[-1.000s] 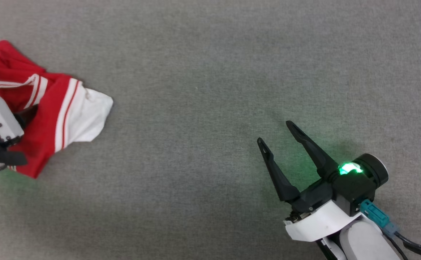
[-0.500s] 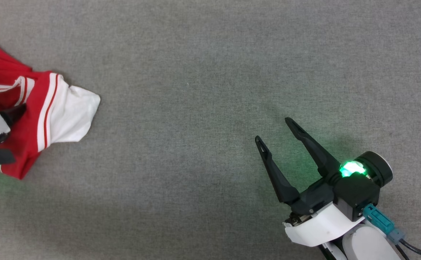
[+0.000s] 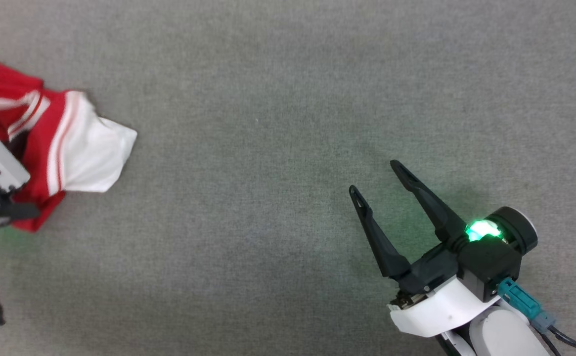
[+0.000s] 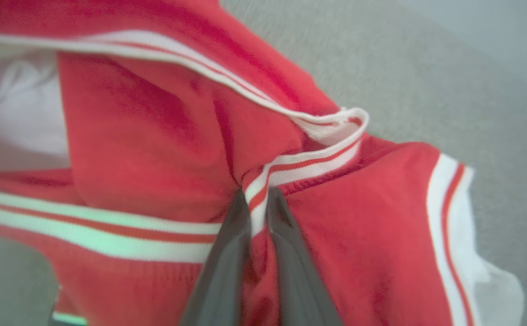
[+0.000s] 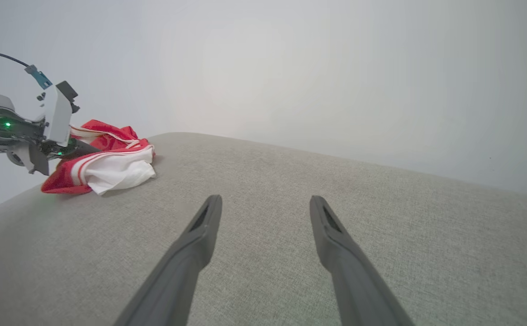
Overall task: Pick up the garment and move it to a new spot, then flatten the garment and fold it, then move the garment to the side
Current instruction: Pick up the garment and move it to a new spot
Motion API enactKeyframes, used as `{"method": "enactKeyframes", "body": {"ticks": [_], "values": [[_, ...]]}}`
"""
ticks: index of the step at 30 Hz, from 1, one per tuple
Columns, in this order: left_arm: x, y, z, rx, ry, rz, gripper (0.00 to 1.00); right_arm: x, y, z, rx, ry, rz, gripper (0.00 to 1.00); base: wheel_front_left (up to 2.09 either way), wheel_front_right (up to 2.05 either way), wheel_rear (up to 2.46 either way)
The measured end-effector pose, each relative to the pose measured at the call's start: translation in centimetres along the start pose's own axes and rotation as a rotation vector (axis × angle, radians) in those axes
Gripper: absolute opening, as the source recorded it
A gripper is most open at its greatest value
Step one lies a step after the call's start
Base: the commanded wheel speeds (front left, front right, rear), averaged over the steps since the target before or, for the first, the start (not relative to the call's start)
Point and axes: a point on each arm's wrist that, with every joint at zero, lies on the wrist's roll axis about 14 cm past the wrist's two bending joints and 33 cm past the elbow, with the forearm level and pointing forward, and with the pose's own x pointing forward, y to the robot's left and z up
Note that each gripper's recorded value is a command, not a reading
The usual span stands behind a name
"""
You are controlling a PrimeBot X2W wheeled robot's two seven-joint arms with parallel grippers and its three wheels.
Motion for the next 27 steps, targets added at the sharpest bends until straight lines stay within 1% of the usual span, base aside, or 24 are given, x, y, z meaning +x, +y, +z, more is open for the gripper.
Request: {"method": "enactKeyframes", "body": {"ticks": [5, 11, 14, 16, 20, 27], "values": [[-1.7, -2.2, 4.3, -0.007, -0.184, -0.067, 0.00, -0.4, 0.3, 1.2, 0.012, -0.036, -0.008, 1.00, 0.00, 0.00, 0.00], [-5.2, -5.1, 7.9, 0.035, -0.323, -0.172, 0.00, -1.5, 0.4, 2.9, 0.016, -0.079, -0.032, 1.00, 0.00, 0.00, 0.00], [-7.3, -7.5, 9.4, 0.050, -0.380, -0.257, 0.00, -2.1, 0.3, 4.1, 0.013, -0.110, -0.053, 1.00, 0.00, 0.00, 0.00], [-8.9, -9.4, 10.3, 0.071, -0.408, -0.325, 0.00, -2.6, 0.0, 4.9, 0.012, -0.133, -0.075, 1.00, 0.00, 0.00, 0.00], [-11.6, -13.9, 10.7, 0.172, -0.434, -0.465, 0.00, -3.9, -1.3, 6.4, 0.007, -0.177, -0.137, 1.00, 0.00, 0.00, 0.00], [-15.0, -24.6, 8.2, 0.341, -0.385, -0.766, 0.00, -7.0, -5.2, 7.9, -0.026, -0.224, -0.290, 1.00, 0.00, 0.00, 0.00]]}}
